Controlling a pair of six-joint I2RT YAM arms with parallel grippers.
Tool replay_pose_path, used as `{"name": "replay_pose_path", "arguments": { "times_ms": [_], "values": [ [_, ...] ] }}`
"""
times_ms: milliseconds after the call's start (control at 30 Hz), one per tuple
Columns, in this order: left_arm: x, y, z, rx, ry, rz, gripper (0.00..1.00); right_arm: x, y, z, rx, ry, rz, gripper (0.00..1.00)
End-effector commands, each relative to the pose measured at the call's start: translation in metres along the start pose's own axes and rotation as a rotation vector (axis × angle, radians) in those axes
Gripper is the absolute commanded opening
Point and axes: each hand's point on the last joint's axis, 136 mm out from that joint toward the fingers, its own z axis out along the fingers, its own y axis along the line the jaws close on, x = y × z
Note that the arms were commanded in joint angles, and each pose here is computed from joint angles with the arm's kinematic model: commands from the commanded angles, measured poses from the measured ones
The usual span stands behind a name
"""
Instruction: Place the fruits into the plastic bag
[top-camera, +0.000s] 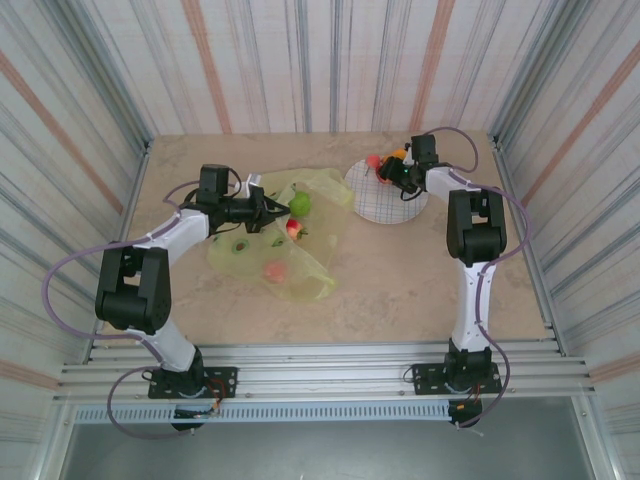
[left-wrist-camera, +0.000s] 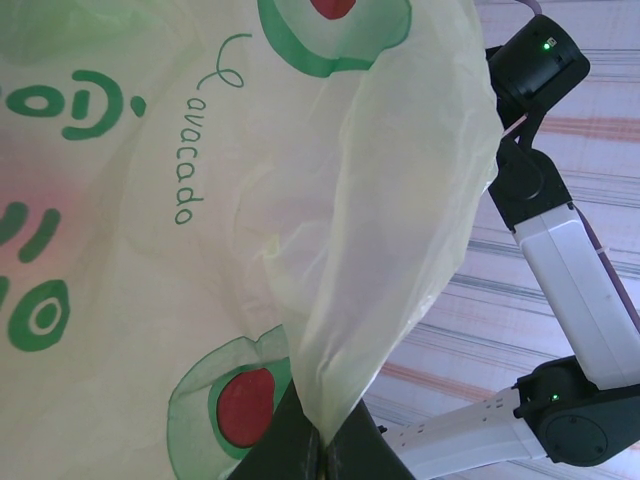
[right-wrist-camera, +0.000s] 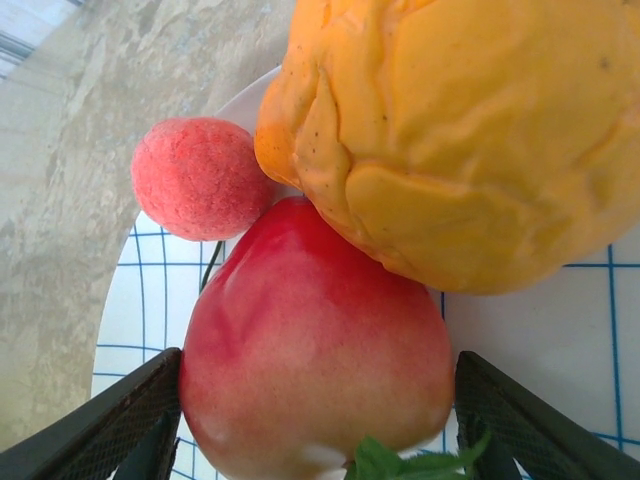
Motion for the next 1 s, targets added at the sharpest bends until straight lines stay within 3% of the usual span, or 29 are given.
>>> {"name": "replay_pose_path", "arguments": {
  "times_ms": [0,233,600,767,967],
  "values": [
    [0.005,-0.003,0.001,0.012,0.025,0.008,0.0,0.004,0.004,0.007,-0.016,0.017,0.018,0.68],
    [0.005,-0.001,0.001,0.01,0.025,0.004,0.0,0.0,0.01,-0.006,-0.038,-0.005,0.011,0.57],
    [0.004,0.0,0.002,0.012,0.025,-0.002,0.0,0.009,0.037,-0.076,-0.109,-0.092,0.002,0.54],
    [0.005,0.0,0.002,0.013,0.025,-0.003,0.0,0.04,0.063,-0.12,-0.15,-0.103,-0.056,0.54],
    [0.004,-0.002,0.001,0.017,0.023,-0.001,0.0,0.105,0.096,-0.168,-0.209,-0.066,-0.213,0.54]
  ]
}}
